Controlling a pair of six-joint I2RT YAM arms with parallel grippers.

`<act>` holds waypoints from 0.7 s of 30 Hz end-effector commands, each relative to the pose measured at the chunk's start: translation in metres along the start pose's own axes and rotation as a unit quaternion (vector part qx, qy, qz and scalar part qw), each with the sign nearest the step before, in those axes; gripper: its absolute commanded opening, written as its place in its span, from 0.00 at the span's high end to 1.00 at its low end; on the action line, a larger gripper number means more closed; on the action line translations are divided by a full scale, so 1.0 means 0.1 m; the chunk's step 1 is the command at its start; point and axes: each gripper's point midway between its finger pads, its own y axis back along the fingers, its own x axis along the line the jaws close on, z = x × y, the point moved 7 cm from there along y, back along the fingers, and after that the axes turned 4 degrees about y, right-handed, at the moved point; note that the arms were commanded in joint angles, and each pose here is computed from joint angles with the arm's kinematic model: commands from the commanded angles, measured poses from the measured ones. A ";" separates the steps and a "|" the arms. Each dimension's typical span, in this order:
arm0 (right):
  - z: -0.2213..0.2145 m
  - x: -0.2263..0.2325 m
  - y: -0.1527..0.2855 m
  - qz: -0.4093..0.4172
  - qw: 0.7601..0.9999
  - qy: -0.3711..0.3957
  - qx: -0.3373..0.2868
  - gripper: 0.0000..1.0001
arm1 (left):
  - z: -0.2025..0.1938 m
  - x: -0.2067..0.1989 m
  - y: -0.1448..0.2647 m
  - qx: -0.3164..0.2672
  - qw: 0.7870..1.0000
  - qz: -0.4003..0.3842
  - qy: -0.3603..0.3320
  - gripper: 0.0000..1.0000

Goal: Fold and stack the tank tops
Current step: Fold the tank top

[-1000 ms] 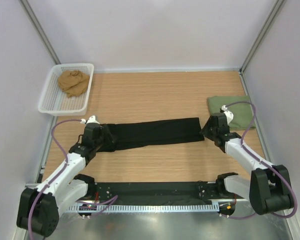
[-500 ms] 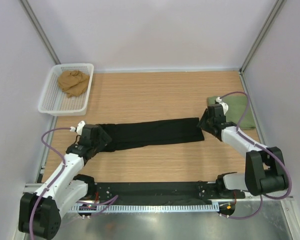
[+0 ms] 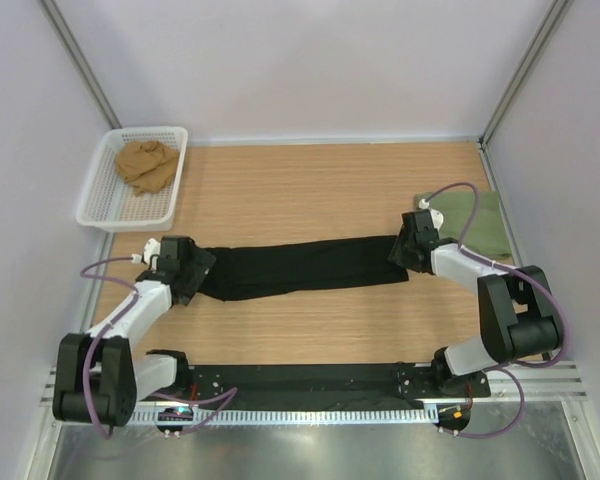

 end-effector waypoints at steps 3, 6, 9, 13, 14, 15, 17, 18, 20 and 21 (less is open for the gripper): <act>-0.04 0.00 0.01 -0.019 1.000 0.011 0.006 0.63 | 0.07 -0.12 -0.29 -0.014 0.999 0.025 0.030 0.00; -0.09 -0.02 0.05 -0.022 1.000 0.015 0.012 0.77 | 0.09 -0.23 -0.43 -0.008 0.999 0.030 0.031 0.01; -0.12 -0.03 0.17 -0.016 1.000 0.012 0.007 0.92 | 0.14 -0.49 -0.56 0.010 1.000 -0.009 0.019 0.21; -0.15 0.01 0.40 0.012 1.000 0.014 -0.002 0.99 | 0.08 -0.74 -0.87 0.066 0.998 -0.016 -0.010 0.52; -0.18 0.07 0.46 0.025 0.999 0.022 0.002 0.99 | 0.15 -0.93 -0.91 0.066 0.997 -0.034 -0.013 0.60; -0.23 0.08 0.50 0.029 0.999 0.031 0.015 0.99 | 0.14 -0.98 -0.99 0.074 0.996 -0.035 -0.019 0.64; -0.32 0.17 0.59 0.052 0.997 0.050 0.030 0.99 | 0.09 -1.21 -1.18 0.119 0.991 -0.061 -0.025 0.81; -0.39 0.20 0.64 0.064 0.995 0.058 0.047 0.99 | 0.06 -1.30 -1.24 0.132 0.988 -0.069 -0.029 0.85; -0.53 0.27 0.70 0.083 0.992 0.066 0.066 0.99 | -0.02 -1.54 -1.43 0.171 0.980 -0.093 -0.033 0.95; -0.63 0.35 0.75 0.101 0.989 0.080 0.076 0.99 | -0.11 -1.67 -1.46 0.179 0.977 -0.105 -0.044 0.96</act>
